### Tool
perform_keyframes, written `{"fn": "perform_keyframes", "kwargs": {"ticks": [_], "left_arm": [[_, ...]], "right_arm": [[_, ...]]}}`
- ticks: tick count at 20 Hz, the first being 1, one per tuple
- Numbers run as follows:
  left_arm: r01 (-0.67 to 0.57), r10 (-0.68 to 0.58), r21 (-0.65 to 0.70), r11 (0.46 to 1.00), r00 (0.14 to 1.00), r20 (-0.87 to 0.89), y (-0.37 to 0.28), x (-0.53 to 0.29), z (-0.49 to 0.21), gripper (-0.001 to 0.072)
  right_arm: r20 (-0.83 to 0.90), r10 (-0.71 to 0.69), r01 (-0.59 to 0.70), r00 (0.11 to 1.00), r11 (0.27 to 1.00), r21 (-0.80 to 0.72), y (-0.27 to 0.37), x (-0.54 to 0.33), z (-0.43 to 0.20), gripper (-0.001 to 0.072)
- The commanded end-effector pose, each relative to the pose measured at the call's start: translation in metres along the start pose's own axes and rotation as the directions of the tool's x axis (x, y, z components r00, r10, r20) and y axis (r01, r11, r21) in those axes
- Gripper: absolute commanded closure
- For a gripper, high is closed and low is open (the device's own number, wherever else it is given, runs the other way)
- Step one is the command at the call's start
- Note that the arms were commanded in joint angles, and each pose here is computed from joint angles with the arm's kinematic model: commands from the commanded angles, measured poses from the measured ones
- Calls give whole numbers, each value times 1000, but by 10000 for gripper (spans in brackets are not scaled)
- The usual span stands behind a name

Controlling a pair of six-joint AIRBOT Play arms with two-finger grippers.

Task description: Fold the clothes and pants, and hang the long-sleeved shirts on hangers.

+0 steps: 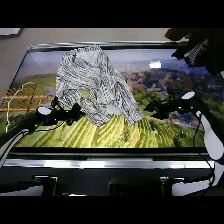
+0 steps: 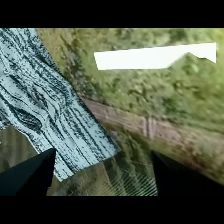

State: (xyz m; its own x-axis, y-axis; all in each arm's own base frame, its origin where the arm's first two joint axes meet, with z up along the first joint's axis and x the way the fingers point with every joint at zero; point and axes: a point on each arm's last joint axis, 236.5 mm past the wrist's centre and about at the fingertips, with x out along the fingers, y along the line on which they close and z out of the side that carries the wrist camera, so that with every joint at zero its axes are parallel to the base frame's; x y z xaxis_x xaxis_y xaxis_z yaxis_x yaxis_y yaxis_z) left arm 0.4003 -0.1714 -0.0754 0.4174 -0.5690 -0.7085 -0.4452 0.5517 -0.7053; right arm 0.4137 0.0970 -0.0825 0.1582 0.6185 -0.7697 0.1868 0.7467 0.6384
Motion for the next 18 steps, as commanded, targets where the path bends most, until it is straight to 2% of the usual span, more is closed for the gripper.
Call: {"fn": "perform_keyframes", "kwargs": {"ticks": [1,4,5,6,7,8,9,12,14,16,18], "left_arm": [[2,-2,-15,1000,1000,7,2,-3,5,673],[2,-2,-23,1000,1000,16,4,-5,10,673],[2,-2,-26,1000,1000,19,4,-6,11,673],[3,-2,-27,1000,1000,21,4,-6,12,673],[5,-4,-30,1000,1000,25,4,-8,14,673],[10,-9,-29,1000,999,32,3,-10,16,674],[21,-20,-25,999,999,46,-1,-16,20,674],[92,-93,10,996,990,106,-31,-54,45,675],[146,-160,87,985,969,188,-67,-100,78,675],[167,-220,193,967,930,296,-110,-164,111,675],[139,-282,343,929,866,413,-160,-247,131,675]], "right_arm": [[-20,75,-75,997,997,-33,23,28,-4,14],[-27,62,-63,998,996,-68,34,43,-10,18],[-24,58,-60,998,995,-79,37,46,-10,78],[-22,60,-61,998,994,-91,41,49,-10,244],[-23,62,-64,998,992,-104,44,48,-10,478],[-17,78,-79,997,991,-108,51,44,-9,594],[13,88,-86,996,988,-126,60,33,-2,668],[197,104,-58,975,973,-225,102,-33,40,671],[394,103,10,914,962,-273,138,-110,80,671],[595,145,85,791,936,-342,188,-206,107,671],[770,195,185,607,908,-376,236,-316,109,670]]}}
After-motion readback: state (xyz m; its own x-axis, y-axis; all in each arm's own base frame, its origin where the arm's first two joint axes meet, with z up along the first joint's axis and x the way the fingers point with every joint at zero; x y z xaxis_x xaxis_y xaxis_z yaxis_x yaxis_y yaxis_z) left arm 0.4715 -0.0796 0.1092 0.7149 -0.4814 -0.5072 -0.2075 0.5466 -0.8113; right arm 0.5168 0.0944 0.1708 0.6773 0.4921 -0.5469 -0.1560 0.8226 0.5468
